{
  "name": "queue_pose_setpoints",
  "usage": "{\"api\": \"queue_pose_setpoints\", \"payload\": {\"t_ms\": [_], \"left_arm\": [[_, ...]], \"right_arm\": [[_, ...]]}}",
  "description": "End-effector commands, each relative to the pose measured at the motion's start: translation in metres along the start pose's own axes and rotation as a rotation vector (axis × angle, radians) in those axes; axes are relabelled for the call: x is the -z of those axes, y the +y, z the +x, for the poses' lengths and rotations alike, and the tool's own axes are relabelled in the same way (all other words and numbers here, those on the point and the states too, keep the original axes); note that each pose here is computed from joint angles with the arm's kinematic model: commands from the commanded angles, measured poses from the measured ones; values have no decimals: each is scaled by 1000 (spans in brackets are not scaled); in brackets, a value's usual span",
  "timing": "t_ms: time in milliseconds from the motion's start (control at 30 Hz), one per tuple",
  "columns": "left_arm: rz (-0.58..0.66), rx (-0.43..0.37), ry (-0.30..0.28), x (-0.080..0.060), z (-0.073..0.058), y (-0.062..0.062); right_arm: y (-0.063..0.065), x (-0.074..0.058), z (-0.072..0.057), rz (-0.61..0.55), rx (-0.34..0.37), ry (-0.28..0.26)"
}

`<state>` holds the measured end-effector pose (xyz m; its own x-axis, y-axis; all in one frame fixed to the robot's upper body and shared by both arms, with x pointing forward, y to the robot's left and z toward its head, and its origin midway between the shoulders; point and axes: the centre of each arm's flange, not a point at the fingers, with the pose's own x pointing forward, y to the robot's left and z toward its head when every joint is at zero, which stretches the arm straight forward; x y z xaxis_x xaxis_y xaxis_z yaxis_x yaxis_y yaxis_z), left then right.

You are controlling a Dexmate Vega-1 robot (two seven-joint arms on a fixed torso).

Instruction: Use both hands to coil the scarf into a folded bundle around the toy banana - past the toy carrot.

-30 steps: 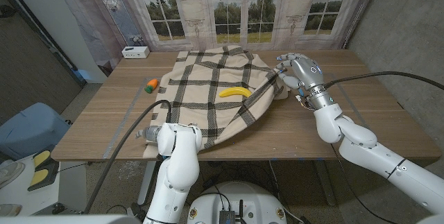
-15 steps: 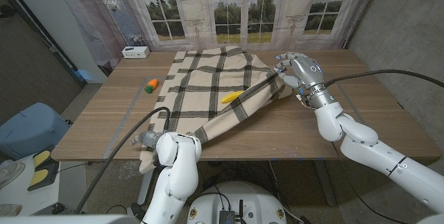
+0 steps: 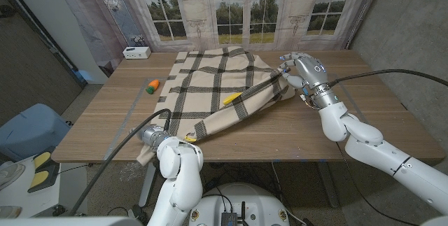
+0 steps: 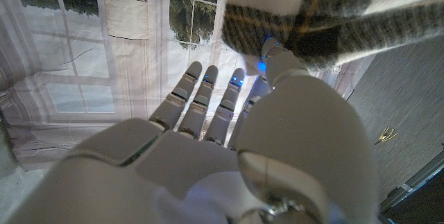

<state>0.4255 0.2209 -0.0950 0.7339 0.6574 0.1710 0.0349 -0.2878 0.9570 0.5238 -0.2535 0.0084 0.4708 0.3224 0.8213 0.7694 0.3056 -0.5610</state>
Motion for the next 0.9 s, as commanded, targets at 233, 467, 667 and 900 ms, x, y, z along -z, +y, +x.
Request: {"api": "queue_pose_setpoints", "payload": {"t_ms": [233, 467, 667, 900], "left_arm": [[-73, -395, 88, 27, -31, 69], [-79, -473, 110, 35, -31, 87], [-104, -536, 101, 41, -26, 104], [-140, -604, 67, 50, -14, 130]], "right_arm": [[-2, 17, -6, -4, 80, 68], [-4, 29, -10, -15, 152, 132], [-8, 40, -10, -29, 198, 166], [-7, 51, -3, -30, 235, 197]]}}
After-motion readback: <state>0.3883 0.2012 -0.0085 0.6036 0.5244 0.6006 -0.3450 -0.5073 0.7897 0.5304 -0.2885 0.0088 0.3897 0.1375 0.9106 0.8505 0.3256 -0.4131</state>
